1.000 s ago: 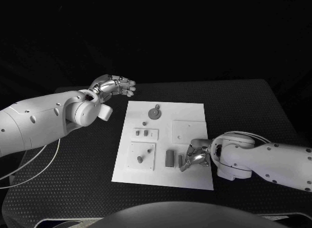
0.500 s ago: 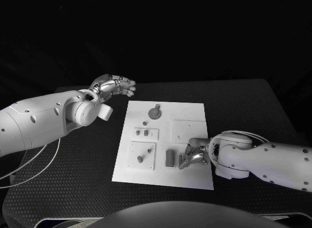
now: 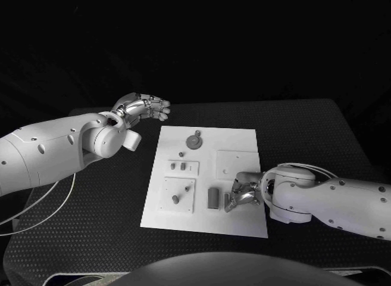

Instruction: Assemble the parts on the task board

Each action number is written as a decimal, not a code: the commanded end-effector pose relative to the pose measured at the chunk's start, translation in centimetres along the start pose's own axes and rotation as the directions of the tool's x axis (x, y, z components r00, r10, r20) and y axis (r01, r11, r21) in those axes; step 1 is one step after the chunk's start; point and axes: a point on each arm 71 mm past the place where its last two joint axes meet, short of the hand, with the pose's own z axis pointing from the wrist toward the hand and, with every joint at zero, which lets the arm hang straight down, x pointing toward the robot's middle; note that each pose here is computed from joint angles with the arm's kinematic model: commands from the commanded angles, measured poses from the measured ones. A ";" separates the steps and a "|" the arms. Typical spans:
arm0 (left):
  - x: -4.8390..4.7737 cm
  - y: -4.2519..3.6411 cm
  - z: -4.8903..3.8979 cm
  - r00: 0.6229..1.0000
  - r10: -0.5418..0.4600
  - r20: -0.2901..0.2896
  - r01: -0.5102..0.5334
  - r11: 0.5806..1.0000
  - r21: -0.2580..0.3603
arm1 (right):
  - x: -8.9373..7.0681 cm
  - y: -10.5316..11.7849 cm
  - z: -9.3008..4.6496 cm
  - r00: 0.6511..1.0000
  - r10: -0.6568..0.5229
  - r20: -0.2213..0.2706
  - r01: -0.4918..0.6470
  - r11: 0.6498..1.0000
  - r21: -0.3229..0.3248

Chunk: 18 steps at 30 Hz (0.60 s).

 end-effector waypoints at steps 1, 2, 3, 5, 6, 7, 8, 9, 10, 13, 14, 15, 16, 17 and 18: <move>0.16 -0.16 0.03 1.000 -0.001 -0.014 0.001 1.000 0.009 | 0.0 -0.6 0.2 1.000 -0.024 0.012 0.024 0.999 0.033; 0.17 -0.16 0.03 1.000 -0.001 -0.014 0.001 1.000 0.009 | 0.0 -0.6 0.2 1.000 -0.023 0.014 0.023 0.999 0.034; 0.17 -0.16 0.03 1.000 -0.001 -0.015 0.001 1.000 0.009 | 0.0 -0.6 0.2 1.000 -0.023 0.014 0.022 0.999 0.035; 0.20 -0.17 0.03 1.000 -0.001 -0.015 0.002 1.000 0.009 | -0.1 -0.6 0.2 1.000 -0.023 0.016 0.022 0.999 0.036; 0.22 -0.17 0.04 1.000 -0.002 -0.016 0.002 1.000 0.009 | -0.1 -0.6 0.2 1.000 -0.022 0.017 0.021 0.999 0.036; 0.22 -0.17 0.04 1.000 -0.002 -0.016 0.002 1.000 0.009 | -0.1 -0.6 0.2 1.000 -0.021 0.018 0.021 0.999 0.037; 0.21 -0.17 0.04 1.000 -0.002 -0.016 0.002 1.000 0.009 | -0.1 -0.7 0.2 1.000 -0.022 0.018 0.021 0.999 0.038; 0.20 -0.16 0.03 1.000 -0.001 -0.015 0.001 1.000 0.009 | -0.1 -0.7 0.2 1.000 -0.022 0.017 0.021 0.999 0.038; 0.19 -0.16 0.03 1.000 -0.001 -0.014 0.001 1.000 0.009 | -0.1 -0.7 0.2 1.000 -0.022 0.016 0.021 0.999 0.038; 0.17 -0.16 0.03 1.000 -0.001 -0.014 0.001 1.000 0.009 | 0.0 -0.8 0.2 1.000 -0.017 0.008 0.016 0.999 0.039; 0.17 -0.16 0.03 1.000 -0.001 -0.014 0.001 1.000 0.008 | 0.0 -0.8 0.2 1.000 -0.015 0.005 0.014 0.999 0.040; 0.18 -0.16 0.03 1.000 -0.001 -0.015 0.001 1.000 0.009 | 0.0 -0.8 0.2 1.000 -0.015 0.005 0.015 0.999 0.040; 0.19 -0.16 0.03 1.000 -0.001 -0.015 0.001 1.000 0.009 | 0.0 -0.8 0.2 1.000 -0.015 0.005 0.015 0.999 0.041; 0.20 -0.16 0.03 1.000 -0.001 -0.015 0.001 1.000 0.009 | 0.0 -0.9 0.2 1.000 -0.015 0.005 0.015 0.999 0.042; 0.22 -0.17 0.04 1.000 -0.001 -0.015 0.001 1.000 0.009 | 0.0 -0.9 0.2 1.000 -0.012 0.003 0.012 0.999 0.042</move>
